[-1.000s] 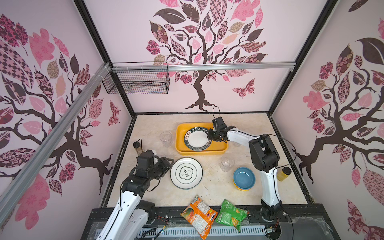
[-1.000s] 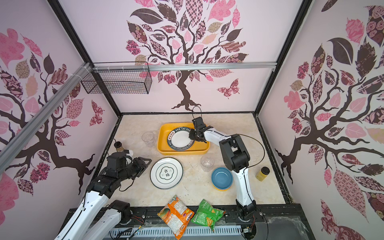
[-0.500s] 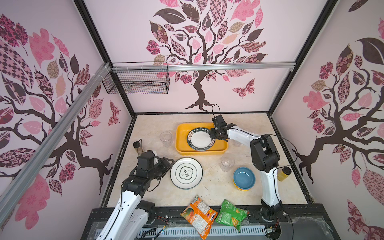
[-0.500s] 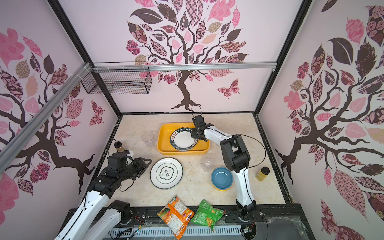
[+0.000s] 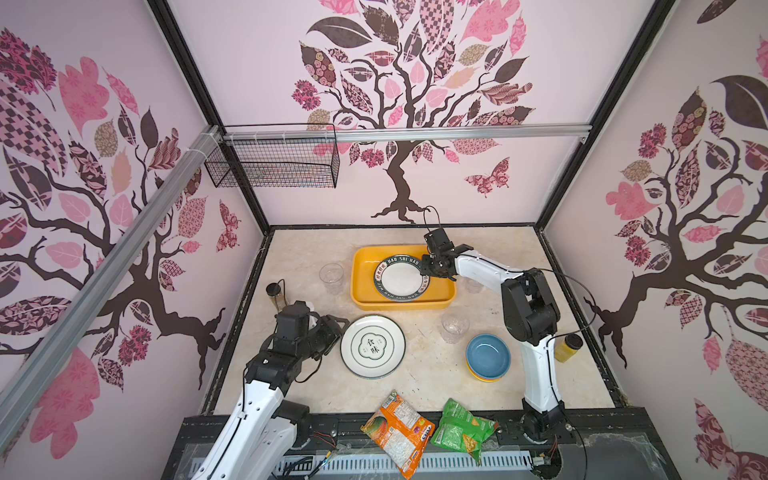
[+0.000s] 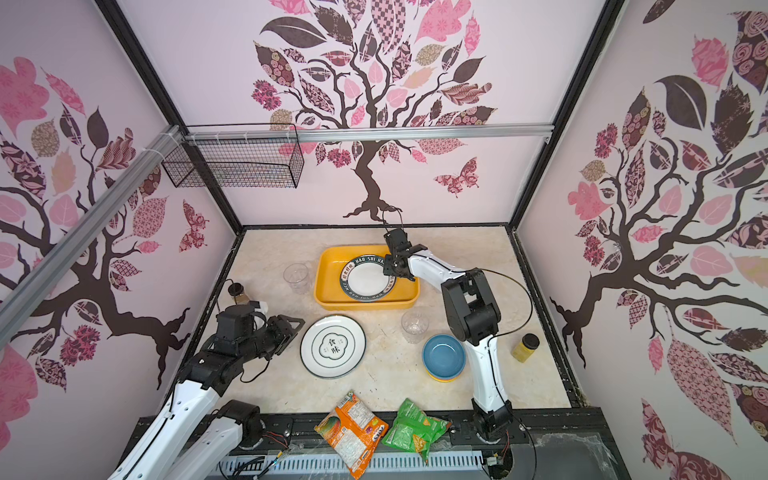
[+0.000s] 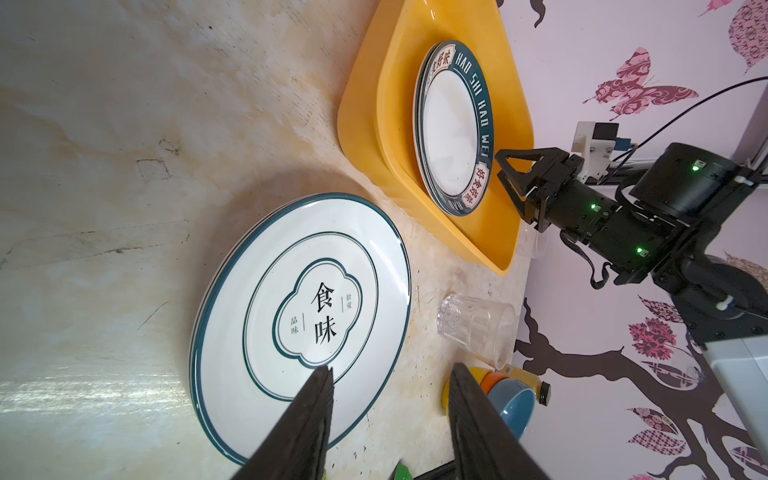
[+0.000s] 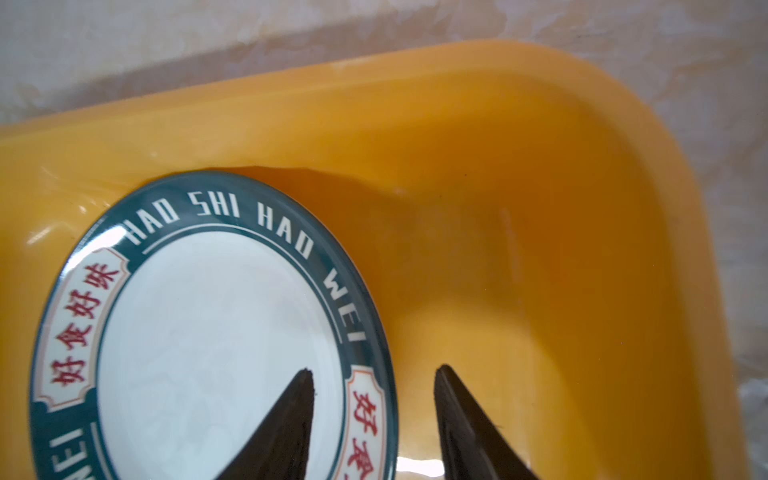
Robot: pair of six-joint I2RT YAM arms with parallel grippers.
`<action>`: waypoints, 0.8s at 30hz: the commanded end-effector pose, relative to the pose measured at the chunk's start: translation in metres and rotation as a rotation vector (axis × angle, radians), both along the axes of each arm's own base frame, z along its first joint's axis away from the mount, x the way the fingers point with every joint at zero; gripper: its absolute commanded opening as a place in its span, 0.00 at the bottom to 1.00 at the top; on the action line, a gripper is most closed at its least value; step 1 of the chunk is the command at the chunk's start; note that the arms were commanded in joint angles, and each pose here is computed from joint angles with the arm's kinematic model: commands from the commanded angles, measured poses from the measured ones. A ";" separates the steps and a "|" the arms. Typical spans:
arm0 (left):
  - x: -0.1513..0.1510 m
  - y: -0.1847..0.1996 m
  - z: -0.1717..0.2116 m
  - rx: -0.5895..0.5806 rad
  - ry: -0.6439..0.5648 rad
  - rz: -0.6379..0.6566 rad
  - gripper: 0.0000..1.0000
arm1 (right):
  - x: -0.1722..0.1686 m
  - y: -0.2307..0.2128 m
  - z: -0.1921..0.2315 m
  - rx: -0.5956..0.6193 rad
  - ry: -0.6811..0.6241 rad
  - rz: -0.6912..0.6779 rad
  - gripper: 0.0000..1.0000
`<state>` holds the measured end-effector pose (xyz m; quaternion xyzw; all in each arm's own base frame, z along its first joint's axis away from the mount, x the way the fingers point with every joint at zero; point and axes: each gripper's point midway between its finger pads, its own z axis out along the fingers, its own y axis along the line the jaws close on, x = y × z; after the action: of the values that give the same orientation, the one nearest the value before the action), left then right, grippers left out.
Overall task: Place the mixed dishes into the plastic bin
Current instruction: 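Open the right gripper and release the plate flat in the bin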
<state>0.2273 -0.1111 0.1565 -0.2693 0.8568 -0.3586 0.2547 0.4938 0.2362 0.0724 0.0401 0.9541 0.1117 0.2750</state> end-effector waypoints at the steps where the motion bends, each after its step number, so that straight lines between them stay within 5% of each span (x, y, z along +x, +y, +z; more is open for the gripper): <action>1: -0.002 0.002 -0.009 0.002 0.015 0.003 0.48 | 0.002 0.010 0.006 0.069 0.017 0.010 0.56; 24: -0.004 0.008 -0.018 -0.010 0.039 0.020 0.47 | -0.001 0.024 -0.029 0.147 0.121 0.040 0.69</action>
<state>0.2263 -0.1040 0.1460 -0.2864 0.8547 -0.3564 0.2459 0.4883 0.2545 0.0513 0.0476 0.9579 0.1731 0.2242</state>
